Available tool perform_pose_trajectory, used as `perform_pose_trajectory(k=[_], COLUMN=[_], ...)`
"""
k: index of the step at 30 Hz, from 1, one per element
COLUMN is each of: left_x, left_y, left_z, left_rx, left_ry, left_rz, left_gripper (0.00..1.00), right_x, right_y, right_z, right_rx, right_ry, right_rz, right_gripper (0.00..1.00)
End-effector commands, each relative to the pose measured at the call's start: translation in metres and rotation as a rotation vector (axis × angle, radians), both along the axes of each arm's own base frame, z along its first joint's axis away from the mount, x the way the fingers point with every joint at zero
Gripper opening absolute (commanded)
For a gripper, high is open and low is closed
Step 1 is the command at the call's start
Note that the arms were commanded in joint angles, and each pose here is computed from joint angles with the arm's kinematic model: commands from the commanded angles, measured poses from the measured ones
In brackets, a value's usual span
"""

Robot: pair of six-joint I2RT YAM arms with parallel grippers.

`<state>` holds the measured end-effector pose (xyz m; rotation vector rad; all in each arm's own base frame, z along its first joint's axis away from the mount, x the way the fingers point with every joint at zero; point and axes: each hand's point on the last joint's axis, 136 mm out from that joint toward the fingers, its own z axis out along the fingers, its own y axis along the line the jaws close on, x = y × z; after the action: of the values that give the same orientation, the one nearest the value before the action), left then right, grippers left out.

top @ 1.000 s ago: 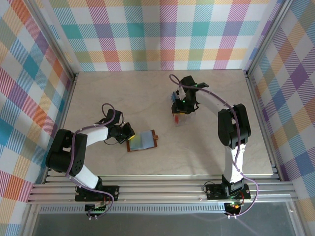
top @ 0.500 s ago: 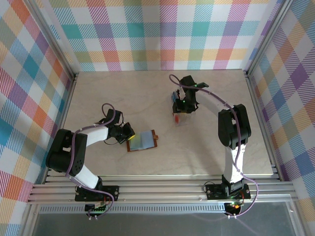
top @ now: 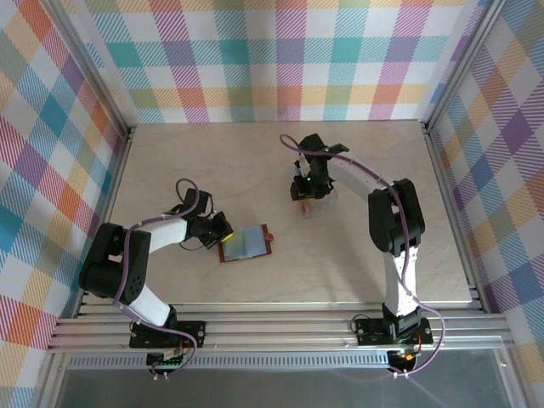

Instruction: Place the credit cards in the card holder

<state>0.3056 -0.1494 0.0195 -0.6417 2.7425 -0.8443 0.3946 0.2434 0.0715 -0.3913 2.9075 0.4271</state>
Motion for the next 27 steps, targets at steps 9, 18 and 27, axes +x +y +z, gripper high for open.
perform_pose_trajectory(k=[9, 18, 27], left_x=[-0.051, -0.050, -0.051], left_y=[0.028, 0.028, 0.029], left_z=[-0.050, -0.049, -0.050], left_rx=[0.159, 0.160, 0.165], left_ry=[0.217, 0.211, 0.216], left_rz=[0.014, 0.016, 0.016], left_gripper=[0.00, 0.00, 0.00], right_x=[-0.010, -0.007, -0.010], right_y=[0.019, 0.007, 0.017], right_z=[0.010, -0.015, -0.004], right_rx=[0.113, 0.020, 0.106], right_ry=[0.051, 0.093, 0.091], right_rz=[0.057, 0.036, 0.057], right_gripper=[0.41, 0.43, 0.42])
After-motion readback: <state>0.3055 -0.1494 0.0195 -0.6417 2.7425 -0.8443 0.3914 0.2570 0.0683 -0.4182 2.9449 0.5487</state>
